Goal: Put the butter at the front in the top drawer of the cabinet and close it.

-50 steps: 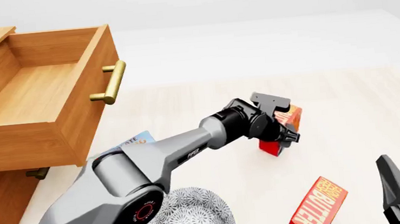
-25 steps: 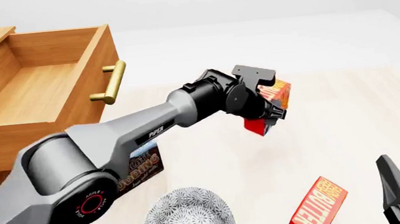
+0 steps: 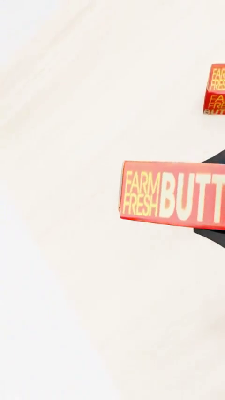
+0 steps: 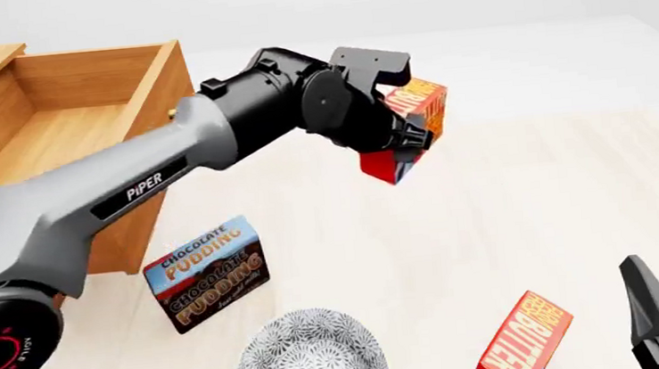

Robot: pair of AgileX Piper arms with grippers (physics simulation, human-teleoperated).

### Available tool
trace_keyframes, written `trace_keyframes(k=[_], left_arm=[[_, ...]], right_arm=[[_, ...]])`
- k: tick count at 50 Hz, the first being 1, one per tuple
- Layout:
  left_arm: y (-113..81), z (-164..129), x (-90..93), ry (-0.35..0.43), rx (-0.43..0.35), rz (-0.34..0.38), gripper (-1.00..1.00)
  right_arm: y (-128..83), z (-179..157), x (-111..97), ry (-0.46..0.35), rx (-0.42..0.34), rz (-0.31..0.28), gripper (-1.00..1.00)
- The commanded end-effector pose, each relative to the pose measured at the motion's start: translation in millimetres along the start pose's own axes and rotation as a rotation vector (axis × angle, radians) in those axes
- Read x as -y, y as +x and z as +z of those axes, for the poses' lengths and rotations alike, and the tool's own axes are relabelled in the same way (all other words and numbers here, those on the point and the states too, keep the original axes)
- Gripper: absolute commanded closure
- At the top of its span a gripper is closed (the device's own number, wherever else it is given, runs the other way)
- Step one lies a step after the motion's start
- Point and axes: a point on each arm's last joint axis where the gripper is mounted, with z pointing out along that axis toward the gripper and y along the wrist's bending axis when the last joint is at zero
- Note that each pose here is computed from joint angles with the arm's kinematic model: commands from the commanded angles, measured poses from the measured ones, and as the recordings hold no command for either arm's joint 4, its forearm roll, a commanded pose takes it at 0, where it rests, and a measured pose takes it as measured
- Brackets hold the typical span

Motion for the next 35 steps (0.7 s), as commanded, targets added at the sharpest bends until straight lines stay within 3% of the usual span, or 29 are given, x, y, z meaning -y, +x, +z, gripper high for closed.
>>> trace_keyframes(k=[1, 12, 19, 28, 35], left_arm=[[-20.2, -59, -16.2, -0.026, 0.044, 0.026, 1.00], [-29.5, -94, -28.9, -0.053, 0.048, 0.025, 1.00], [-33.7, -125, -48.0, -0.093, 0.053, 0.015, 1.00], [-36.8, -150, -52.3, -0.106, 0.051, -0.002, 1.00], [-41.8, -182, -75.0, -0.161, 0.057, -0.010, 1.00]], right_arm=[[0, 0, 0, 0.000, 0.000, 0.000, -1.00], [0, 0, 0, 0.000, 0.000, 0.000, -1.00], [0, 0, 0, 0.000, 0.001, -0.001, -1.00], [0, 0, 0, 0.000, 0.000, 0.000, -1.00], [0, 0, 0, 0.000, 0.000, 0.000, -1.00]])
